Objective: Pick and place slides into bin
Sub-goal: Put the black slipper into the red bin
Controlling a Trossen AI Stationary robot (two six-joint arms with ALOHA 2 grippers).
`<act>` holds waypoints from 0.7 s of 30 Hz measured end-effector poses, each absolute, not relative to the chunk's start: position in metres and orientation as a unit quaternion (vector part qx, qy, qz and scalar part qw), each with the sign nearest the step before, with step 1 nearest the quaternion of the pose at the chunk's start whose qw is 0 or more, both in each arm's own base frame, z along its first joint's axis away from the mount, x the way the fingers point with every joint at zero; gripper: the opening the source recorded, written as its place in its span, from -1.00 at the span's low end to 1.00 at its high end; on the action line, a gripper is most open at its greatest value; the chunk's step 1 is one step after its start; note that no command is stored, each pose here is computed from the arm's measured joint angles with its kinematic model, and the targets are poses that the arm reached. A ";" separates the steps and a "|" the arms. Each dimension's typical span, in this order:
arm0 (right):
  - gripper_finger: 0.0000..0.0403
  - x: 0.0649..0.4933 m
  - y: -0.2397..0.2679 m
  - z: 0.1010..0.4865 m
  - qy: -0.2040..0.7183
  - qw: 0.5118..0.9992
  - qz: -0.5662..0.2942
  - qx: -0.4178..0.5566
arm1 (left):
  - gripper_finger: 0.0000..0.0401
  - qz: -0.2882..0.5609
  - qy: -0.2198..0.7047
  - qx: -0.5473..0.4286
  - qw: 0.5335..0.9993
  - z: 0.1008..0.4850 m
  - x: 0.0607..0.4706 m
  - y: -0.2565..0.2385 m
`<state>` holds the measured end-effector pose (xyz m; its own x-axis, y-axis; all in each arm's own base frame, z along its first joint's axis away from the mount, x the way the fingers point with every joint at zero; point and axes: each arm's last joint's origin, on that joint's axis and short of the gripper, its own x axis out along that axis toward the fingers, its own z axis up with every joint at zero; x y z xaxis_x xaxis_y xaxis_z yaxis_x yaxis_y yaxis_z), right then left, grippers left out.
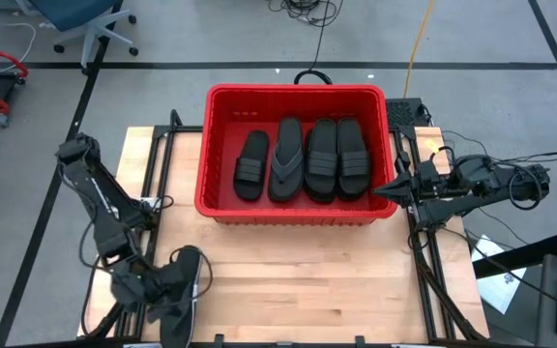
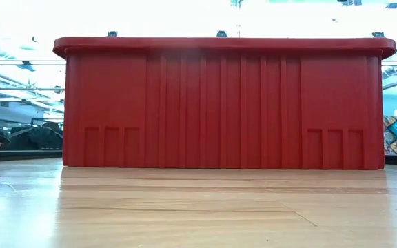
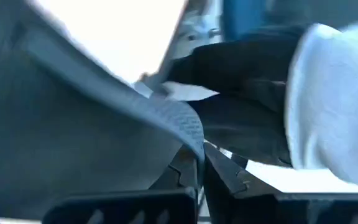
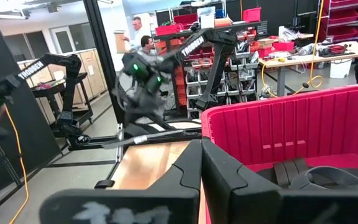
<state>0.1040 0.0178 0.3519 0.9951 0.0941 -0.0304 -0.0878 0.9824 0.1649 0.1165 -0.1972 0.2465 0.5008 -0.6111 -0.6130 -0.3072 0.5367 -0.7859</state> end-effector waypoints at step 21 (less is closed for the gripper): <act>-1.00 0.104 0.018 0.352 0.019 0.995 0.046 0.081 | -1.00 -0.077 0.206 -0.176 0.960 0.484 0.179 -0.062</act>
<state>0.1040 0.0178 0.3520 0.9951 0.0944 -0.0302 -0.0882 0.9825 0.1638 0.1792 -0.0621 0.4843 0.9035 -0.2196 -0.3681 0.0751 0.9266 -0.3685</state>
